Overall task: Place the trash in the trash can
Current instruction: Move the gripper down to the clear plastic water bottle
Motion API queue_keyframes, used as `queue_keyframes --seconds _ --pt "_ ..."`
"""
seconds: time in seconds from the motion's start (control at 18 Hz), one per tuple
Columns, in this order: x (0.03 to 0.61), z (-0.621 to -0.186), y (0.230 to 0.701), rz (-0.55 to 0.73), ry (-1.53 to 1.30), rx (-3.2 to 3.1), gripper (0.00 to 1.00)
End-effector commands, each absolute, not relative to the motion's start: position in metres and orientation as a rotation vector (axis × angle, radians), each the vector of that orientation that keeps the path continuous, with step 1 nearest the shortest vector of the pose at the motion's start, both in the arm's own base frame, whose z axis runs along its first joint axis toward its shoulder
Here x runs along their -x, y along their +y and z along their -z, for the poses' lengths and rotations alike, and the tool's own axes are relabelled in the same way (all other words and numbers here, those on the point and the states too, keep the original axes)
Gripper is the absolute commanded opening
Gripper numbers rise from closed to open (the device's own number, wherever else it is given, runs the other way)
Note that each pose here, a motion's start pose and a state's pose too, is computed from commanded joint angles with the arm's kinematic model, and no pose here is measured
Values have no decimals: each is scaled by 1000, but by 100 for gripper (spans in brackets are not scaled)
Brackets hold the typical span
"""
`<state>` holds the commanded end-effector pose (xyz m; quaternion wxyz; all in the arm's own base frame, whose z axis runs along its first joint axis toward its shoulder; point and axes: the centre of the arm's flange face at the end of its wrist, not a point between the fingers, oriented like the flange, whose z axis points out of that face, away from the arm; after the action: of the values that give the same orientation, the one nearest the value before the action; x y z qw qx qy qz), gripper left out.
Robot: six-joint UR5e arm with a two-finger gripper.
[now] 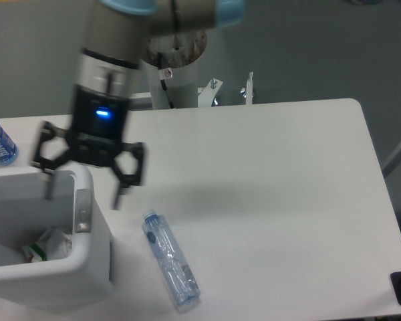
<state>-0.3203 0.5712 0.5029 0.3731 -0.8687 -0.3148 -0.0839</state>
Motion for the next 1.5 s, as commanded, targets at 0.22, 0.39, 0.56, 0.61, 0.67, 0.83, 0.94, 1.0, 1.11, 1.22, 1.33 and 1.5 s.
queue_keyframes --seconds 0.22,0.39,0.56,0.61,0.67,0.83,0.94,1.0,1.11,1.22,1.33,1.5 --pt "369 -439 582 99 -937 2308 100" --pt "398 -404 594 -62 -996 2371 100" --pt "406 -371 603 -39 -1016 2409 100" --pt "409 -359 606 -31 -1024 2422 100" --pt "411 -344 608 -21 -1033 2438 100" --pt "410 -291 622 19 -1043 2508 100" --pt "407 -278 627 28 -1040 2527 100" --pt "407 -275 628 30 -1040 2531 100" --pt "404 -263 632 40 -1040 2547 100" --pt "398 -250 639 49 -1028 2569 100" --pt "396 -242 641 55 -1021 2583 100" --pt "383 -230 649 56 -935 2631 100"
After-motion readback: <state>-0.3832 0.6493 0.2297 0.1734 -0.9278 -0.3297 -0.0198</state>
